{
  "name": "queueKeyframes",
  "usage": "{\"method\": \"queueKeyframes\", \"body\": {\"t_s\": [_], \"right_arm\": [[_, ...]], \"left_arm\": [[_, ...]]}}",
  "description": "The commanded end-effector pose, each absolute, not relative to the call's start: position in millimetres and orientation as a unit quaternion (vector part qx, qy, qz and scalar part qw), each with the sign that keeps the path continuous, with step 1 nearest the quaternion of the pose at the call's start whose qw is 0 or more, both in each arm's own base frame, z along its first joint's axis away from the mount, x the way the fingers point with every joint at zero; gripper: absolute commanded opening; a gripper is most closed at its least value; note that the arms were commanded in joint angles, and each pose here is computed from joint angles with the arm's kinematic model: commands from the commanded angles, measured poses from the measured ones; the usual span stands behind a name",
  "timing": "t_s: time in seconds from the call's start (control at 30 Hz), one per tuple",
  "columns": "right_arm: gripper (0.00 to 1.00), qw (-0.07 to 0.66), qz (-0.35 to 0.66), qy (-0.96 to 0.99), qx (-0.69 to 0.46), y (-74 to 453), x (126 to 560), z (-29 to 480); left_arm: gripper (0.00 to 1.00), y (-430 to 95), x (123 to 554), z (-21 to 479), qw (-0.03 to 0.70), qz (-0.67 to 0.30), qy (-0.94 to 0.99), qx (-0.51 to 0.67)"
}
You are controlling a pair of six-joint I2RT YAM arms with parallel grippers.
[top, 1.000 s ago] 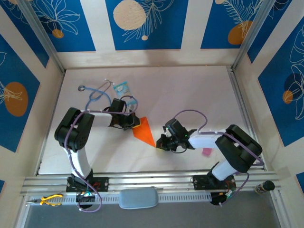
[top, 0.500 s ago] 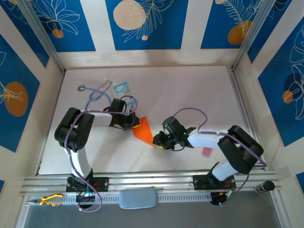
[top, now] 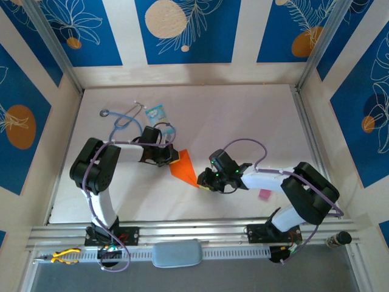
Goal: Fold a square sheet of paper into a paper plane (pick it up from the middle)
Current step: Fourth fold the wing at the center of the table.
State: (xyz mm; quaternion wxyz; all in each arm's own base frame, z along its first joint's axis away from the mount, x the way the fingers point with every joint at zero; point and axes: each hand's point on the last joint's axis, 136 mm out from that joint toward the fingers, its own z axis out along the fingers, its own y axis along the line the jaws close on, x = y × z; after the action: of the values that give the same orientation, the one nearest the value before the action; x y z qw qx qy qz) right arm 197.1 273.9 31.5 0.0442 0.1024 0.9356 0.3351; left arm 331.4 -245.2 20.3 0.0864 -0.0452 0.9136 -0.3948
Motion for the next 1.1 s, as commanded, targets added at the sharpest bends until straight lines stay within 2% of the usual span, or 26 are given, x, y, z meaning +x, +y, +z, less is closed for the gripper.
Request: {"method": "queueKeyframes", "body": {"t_s": [0.0, 0.2, 0.37, 0.57, 0.8, 1.07], "right_arm": [[0.17, 0.04, 0.35, 0.931, 0.095, 280, 193, 39], [0.08, 0.052, 0.386, 0.919, 0.069, 303, 212, 54], [0.03, 0.05, 0.387, 0.918, 0.069, 316, 231, 48], [0.03, 0.052, 0.375, 0.923, 0.067, 317, 250, 36], [0.02, -0.007, 0.341, 0.938, 0.068, 301, 225, -1], [0.02, -0.012, 0.319, 0.943, 0.096, 285, 214, -17]], "left_arm": [[0.0, -232, 332, 10, 0.079, -0.37, 0.923, -0.069], [0.0, -232, 333, 10, 0.079, -0.37, 0.923, -0.07], [0.0, -231, 332, 9, 0.077, -0.369, 0.924, -0.068], [0.0, -233, 331, 9, 0.074, -0.372, 0.923, -0.067], [0.0, -239, 338, 22, 0.079, -0.382, 0.92, -0.045], [0.05, -256, 347, 69, 0.114, -0.427, 0.897, -0.001]]}}
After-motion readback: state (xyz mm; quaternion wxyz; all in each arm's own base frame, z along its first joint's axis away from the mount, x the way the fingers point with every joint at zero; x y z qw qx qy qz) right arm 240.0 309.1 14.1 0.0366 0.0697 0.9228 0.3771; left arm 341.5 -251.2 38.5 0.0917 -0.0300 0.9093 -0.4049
